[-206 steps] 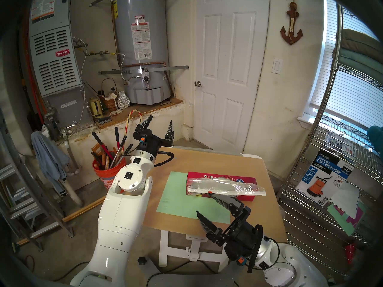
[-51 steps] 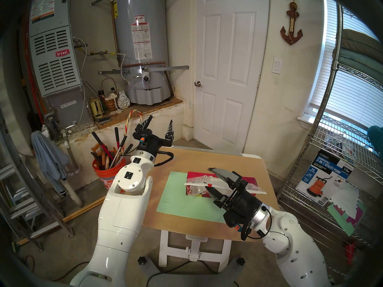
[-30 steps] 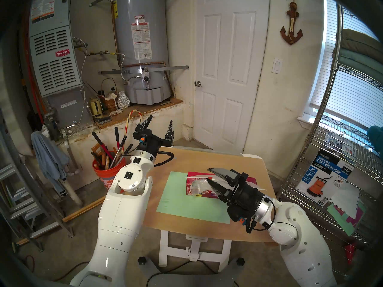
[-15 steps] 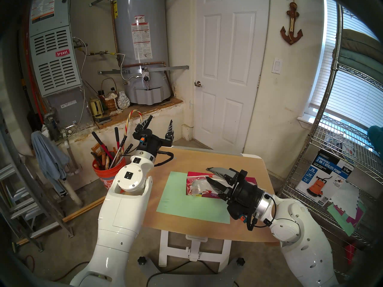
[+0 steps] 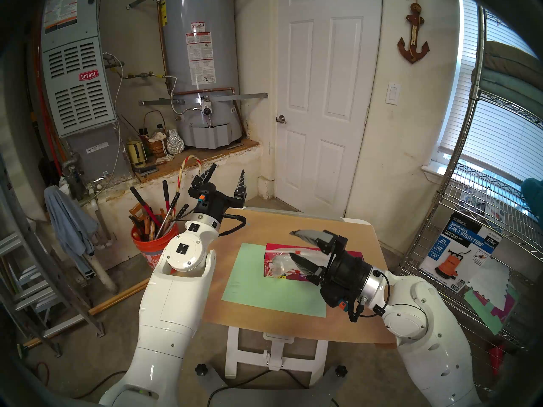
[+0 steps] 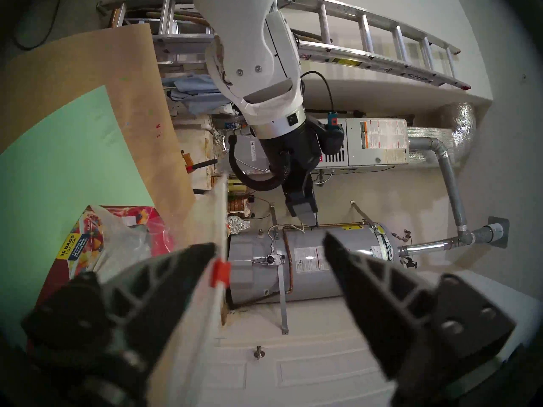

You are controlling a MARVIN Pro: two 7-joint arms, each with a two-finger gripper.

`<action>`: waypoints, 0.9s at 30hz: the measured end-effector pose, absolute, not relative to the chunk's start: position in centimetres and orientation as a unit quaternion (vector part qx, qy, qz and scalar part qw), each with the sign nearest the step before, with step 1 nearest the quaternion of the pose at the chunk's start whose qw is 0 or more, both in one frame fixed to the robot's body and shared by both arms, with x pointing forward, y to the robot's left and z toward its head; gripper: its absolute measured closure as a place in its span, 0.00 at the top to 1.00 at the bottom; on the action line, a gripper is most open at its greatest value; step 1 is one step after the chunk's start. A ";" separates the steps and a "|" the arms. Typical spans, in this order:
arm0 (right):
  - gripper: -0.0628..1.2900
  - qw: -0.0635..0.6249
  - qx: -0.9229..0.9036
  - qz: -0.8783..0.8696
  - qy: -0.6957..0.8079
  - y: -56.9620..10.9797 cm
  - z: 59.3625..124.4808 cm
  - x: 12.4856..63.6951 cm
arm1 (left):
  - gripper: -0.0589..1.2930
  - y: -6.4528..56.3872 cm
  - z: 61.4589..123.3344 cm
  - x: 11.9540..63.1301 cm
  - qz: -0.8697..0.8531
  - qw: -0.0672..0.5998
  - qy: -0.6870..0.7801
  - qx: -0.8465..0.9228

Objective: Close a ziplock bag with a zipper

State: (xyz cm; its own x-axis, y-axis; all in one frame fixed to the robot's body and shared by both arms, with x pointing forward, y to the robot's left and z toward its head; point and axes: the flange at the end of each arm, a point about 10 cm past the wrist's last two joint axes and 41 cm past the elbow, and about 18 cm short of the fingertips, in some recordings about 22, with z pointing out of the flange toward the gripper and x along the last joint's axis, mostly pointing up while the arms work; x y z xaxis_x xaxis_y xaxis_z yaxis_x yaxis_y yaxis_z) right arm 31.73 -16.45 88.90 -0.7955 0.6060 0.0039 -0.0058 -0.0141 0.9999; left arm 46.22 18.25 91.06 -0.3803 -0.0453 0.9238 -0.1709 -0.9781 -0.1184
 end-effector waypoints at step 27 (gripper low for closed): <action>0.94 0.231 0.233 0.682 0.653 -16.6 89.4 31.9 | 0.98 18.3 91.1 46.2 0.825 0.038 -0.097 0.555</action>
State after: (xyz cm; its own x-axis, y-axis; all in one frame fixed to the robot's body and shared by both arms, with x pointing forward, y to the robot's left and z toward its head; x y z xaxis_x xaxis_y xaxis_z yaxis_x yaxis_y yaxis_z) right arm 31.85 -16.58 89.39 -0.7852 0.6190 0.0165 -0.0105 -0.0400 0.9991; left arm 46.22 18.25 91.07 -0.3804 -0.0453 0.9237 -0.1709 -0.9781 -0.1184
